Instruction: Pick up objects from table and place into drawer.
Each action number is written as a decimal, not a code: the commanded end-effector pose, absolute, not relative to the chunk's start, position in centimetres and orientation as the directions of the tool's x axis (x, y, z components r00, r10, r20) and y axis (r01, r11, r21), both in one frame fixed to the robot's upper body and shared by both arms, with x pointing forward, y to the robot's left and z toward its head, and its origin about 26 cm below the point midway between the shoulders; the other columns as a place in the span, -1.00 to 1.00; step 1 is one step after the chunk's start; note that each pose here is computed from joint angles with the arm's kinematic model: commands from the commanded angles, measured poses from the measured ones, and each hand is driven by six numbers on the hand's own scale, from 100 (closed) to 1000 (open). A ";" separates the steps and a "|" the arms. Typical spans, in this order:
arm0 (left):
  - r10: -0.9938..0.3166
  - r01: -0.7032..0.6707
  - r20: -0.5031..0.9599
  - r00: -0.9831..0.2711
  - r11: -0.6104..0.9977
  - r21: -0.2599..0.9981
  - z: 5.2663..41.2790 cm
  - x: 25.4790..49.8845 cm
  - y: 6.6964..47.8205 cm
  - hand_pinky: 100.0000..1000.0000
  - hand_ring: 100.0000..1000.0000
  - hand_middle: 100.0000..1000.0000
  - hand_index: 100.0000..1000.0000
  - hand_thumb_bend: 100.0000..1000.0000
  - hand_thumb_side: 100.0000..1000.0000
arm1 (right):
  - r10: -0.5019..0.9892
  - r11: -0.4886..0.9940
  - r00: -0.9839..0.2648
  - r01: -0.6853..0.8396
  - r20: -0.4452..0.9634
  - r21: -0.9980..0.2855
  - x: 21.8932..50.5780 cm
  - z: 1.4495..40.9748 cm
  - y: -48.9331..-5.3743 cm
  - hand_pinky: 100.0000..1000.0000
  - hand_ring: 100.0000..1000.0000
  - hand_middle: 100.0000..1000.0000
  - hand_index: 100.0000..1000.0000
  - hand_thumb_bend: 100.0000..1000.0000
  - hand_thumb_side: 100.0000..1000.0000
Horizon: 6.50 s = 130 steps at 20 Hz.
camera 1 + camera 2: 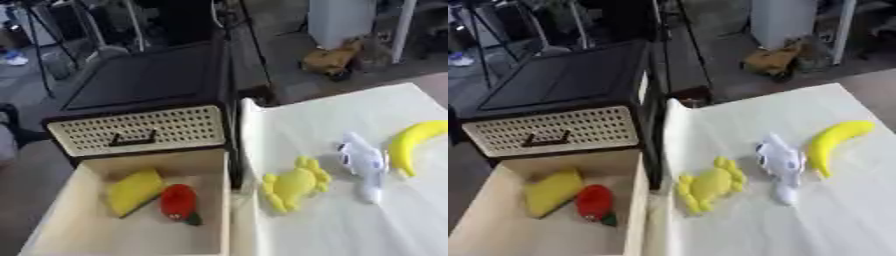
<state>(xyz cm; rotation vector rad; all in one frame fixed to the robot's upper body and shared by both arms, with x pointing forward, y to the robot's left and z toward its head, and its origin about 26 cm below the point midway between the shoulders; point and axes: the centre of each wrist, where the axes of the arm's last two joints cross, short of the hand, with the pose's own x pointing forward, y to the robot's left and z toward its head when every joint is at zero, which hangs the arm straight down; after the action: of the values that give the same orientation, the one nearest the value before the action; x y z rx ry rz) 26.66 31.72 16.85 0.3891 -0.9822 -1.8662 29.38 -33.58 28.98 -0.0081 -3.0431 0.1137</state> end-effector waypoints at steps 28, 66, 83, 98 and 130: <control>-0.761 0.325 -0.120 -0.638 -0.407 0.854 17.3 26.3 32.0 -1.00 -1.00 -1.00 0.90 -1.00 -0.31 | 0.015 0.996 -0.996 0.006 0.091 -0.091 29.0 29.4 -33.5 0.46 0.73 0.49 0.80 -1.00 1.00; -0.789 0.610 0.275 -0.549 -0.154 0.777 17.6 26.2 32.6 -1.00 -1.00 -1.00 0.69 -1.00 -0.16 | 0.006 0.996 -0.993 -0.004 0.119 -0.085 29.1 28.9 -33.4 0.46 0.74 0.48 0.80 -1.00 1.00; -0.569 0.295 0.184 -0.802 -0.109 0.949 19.7 27.2 32.5 -1.00 -1.00 -1.00 0.68 -1.00 -0.28 | 0.006 0.997 -0.992 -0.004 0.126 -0.079 29.0 28.8 -33.5 0.46 0.74 0.48 0.80 -1.00 1.00; -0.372 0.051 0.207 -0.905 0.388 0.920 23.0 28.0 33.3 -1.00 -1.00 -1.00 0.66 -1.00 -0.22 | 0.011 0.998 -0.993 0.003 0.117 -0.068 29.0 28.8 -33.7 0.46 0.74 0.49 0.80 -1.00 1.00; 0.246 0.250 0.195 -0.950 0.968 -0.003 22.8 27.2 36.2 0.24 0.25 0.27 0.99 -0.46 0.88 | 0.011 0.999 -1.000 0.012 -0.002 -0.044 28.6 30.8 -34.0 0.44 0.71 0.50 0.78 -1.00 1.00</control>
<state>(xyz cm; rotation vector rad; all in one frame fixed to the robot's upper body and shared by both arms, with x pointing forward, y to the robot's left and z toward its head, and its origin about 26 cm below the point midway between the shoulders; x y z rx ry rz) 27.48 35.79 21.85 -0.3698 -2.8774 -0.0289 29.20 -33.89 29.44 -0.0099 -3.1009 0.0245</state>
